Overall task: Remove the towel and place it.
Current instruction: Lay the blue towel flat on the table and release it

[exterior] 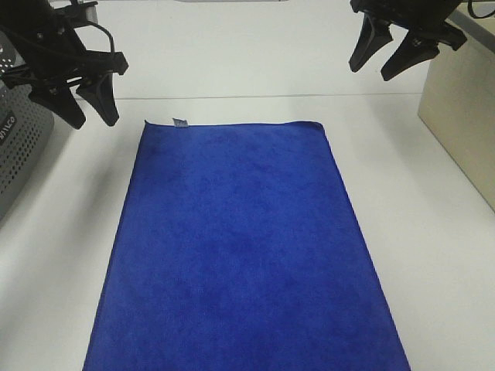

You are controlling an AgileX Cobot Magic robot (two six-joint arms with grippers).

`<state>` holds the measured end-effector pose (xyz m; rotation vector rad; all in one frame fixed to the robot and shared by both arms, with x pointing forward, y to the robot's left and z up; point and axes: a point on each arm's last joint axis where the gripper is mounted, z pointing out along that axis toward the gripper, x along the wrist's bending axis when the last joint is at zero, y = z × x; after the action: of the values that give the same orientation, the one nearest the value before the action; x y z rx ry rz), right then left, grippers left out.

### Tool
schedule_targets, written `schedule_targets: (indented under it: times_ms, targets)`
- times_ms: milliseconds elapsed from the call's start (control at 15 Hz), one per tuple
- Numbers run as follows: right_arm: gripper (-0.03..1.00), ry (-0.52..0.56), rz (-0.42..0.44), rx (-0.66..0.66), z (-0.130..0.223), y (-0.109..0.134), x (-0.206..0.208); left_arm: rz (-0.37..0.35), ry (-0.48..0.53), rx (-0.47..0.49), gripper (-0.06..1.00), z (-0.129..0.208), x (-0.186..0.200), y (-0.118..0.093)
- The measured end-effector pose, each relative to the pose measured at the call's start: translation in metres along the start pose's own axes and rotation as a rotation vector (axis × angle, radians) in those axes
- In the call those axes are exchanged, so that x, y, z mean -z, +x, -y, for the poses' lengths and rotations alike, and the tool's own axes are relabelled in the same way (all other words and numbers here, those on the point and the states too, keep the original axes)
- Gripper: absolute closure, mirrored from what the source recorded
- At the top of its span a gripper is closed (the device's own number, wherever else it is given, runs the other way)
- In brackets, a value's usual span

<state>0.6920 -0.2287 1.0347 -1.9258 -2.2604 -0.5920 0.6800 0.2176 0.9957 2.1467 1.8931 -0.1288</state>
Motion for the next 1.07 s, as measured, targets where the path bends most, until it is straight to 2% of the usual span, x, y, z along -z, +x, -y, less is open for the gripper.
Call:
schedule_targets:
  times_ms: [133, 400, 733, 1067]
  targets:
    - [0.39, 0.007, -0.002, 0.013, -0.013, -0.009, -0.021, 0.010, -0.047, -0.010, 0.43, -0.024, -0.009, 0.005]
    - [0.39, 0.032, -0.005, 0.022, -0.029, -0.029, -0.066, 0.036, -0.074, -0.008, 0.43, -0.056, -0.050, 0.013]
    - [0.39, 0.044, -0.028, 0.015, -0.037, -0.048, -0.100, 0.047, -0.076, 0.020, 0.43, -0.070, -0.084, 0.033]
    - [0.39, 0.094, -0.041, 0.014, -0.033, -0.058, -0.129, 0.042, -0.086, 0.038, 0.43, -0.072, -0.103, 0.043]
